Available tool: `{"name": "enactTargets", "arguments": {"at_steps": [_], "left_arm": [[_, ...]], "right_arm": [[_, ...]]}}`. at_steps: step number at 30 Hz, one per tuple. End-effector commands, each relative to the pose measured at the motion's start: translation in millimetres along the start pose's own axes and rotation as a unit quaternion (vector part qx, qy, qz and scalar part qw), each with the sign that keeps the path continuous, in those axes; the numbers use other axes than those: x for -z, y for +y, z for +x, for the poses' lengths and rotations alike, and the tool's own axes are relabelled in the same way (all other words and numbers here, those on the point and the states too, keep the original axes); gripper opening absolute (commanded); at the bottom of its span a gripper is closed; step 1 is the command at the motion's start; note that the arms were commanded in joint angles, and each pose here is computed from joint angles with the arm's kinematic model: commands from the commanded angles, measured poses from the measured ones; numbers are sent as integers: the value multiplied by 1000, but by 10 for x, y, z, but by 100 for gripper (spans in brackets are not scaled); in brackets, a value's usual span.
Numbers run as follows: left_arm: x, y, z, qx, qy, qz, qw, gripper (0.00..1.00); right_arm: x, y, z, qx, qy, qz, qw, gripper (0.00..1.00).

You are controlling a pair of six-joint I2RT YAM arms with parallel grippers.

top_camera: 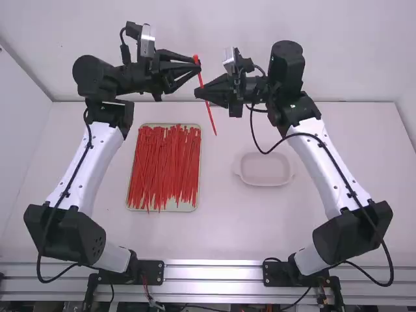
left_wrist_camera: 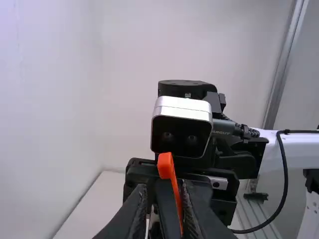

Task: Fasten the cable tie

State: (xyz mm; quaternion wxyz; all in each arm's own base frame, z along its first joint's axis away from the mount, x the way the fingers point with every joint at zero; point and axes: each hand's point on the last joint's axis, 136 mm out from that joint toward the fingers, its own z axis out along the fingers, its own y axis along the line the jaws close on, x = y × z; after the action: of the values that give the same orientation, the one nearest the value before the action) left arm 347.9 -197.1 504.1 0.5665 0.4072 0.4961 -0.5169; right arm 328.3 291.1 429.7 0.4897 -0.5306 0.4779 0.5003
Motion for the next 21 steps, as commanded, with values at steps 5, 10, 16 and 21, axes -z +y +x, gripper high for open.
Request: {"name": "enactTargets", "arguments": {"at_steps": [5,10,16,21], "left_arm": [[-146,-189,-110,-31,-8,23,999,20],[-126,-168,-119,-30,-9,18,999,2],[-97,-153,-130,-31,-9,15,999,19],[-28,-120,-167,-25,-12,7,1000,22]], "right_arm": [[15,-25,-111,8,-6,5,1000,0],[19,-27,-110,8,-6,5,1000,0],[19,-20,-110,7,-6,3,1000,0],[19,-21,-108,7,-6,3,1000,0]]}}
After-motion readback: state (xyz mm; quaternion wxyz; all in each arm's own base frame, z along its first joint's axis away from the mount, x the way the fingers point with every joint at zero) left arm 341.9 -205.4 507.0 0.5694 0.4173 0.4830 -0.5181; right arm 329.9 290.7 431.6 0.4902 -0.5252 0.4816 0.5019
